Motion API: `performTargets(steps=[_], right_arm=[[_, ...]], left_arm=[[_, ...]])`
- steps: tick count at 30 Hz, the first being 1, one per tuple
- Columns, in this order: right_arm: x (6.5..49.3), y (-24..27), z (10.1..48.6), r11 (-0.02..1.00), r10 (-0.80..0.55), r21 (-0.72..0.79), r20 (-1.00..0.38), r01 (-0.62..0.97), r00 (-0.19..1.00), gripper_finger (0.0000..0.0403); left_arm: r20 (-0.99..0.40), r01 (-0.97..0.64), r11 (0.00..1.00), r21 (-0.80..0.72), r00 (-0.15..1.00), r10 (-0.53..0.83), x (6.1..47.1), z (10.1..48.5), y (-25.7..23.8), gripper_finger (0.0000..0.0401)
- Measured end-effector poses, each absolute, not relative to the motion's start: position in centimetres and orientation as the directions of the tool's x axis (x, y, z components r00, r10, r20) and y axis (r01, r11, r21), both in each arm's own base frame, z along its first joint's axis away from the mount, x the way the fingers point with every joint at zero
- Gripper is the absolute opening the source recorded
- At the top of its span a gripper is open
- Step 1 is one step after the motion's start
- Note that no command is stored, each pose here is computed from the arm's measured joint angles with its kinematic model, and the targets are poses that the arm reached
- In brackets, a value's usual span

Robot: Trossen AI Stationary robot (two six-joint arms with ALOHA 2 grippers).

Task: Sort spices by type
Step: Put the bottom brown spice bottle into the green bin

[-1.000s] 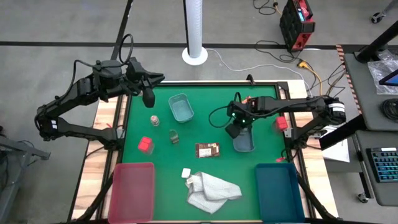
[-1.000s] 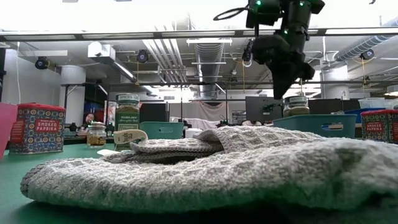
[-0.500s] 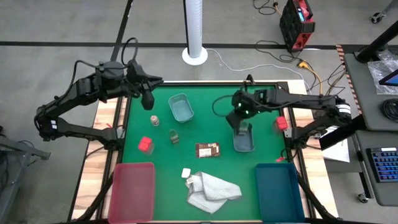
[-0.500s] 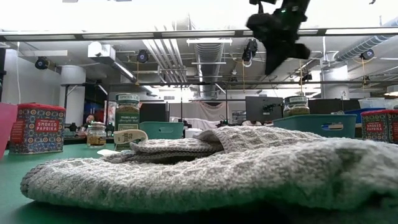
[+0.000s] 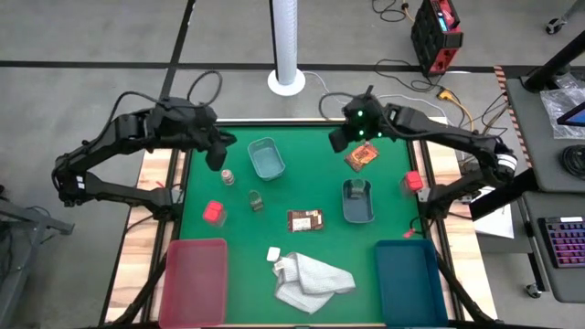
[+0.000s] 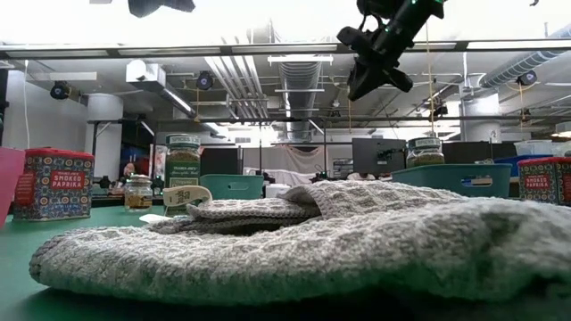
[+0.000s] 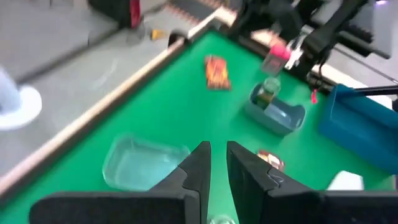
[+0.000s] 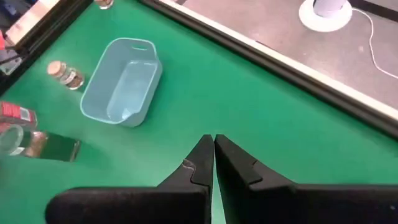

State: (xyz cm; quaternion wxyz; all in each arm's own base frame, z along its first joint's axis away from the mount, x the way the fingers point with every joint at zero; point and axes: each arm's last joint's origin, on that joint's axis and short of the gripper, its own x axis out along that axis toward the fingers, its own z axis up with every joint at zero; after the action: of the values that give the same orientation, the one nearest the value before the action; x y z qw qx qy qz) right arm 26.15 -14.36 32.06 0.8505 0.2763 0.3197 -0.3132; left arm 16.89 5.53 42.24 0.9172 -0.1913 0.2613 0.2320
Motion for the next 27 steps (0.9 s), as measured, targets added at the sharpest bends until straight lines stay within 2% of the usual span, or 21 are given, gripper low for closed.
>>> performTargets(steps=[5, 8, 14, 19, 21, 24, 27], right_arm=[[24.6, -16.6, 33.2, 0.700, -0.250, 0.345, -0.702, 0.625, 0.667, 0.0009], [23.8, -17.5, 33.5, 0.725, -0.254, 0.322, -0.697, 0.609, 0.671, 0.0009], [23.0, -19.0, 33.3, 0.762, -0.287, 0.247, -0.699, 0.598, 0.655, 0.0009], [22.7, -19.3, 33.3, 0.760, -0.294, 0.240, -0.702, 0.604, 0.649, 0.0009], [22.7, -19.3, 33.3, 0.755, -0.293, 0.246, -0.703, 0.607, 0.648, 0.0009], [22.7, -19.4, 33.2, 0.764, -0.298, 0.231, -0.702, 0.602, 0.648, 0.0009], [22.7, -19.4, 33.2, 0.763, -0.300, 0.232, -0.699, 0.603, 0.649, 0.0009]], left_arm=[[-0.675, -0.638, 0.688, -0.346, 0.679, 0.289, 16.9, 41.0, 5.4, 0.0037], [-0.726, -0.692, 0.609, -0.387, 0.636, 0.262, 17.1, 40.4, 5.4, 0.0037], [-0.813, -0.768, 0.536, -0.350, 0.533, 0.232, 18.3, 38.9, 5.8, 0.0037], [-0.900, -0.835, 0.485, -0.260, 0.391, 0.191, 20.1, 36.8, 6.5, 0.0037], [-0.937, -0.851, 0.490, -0.191, 0.306, 0.167, 20.5, 35.9, 6.7, 0.0041], [-0.975, -0.824, 0.561, -0.071, 0.175, 0.135, 20.8, 34.4, 6.8, 0.0051], [-0.983, -0.782, 0.622, -0.029, 0.137, 0.126, 20.9, 32.6, 7.1, 0.0062]])
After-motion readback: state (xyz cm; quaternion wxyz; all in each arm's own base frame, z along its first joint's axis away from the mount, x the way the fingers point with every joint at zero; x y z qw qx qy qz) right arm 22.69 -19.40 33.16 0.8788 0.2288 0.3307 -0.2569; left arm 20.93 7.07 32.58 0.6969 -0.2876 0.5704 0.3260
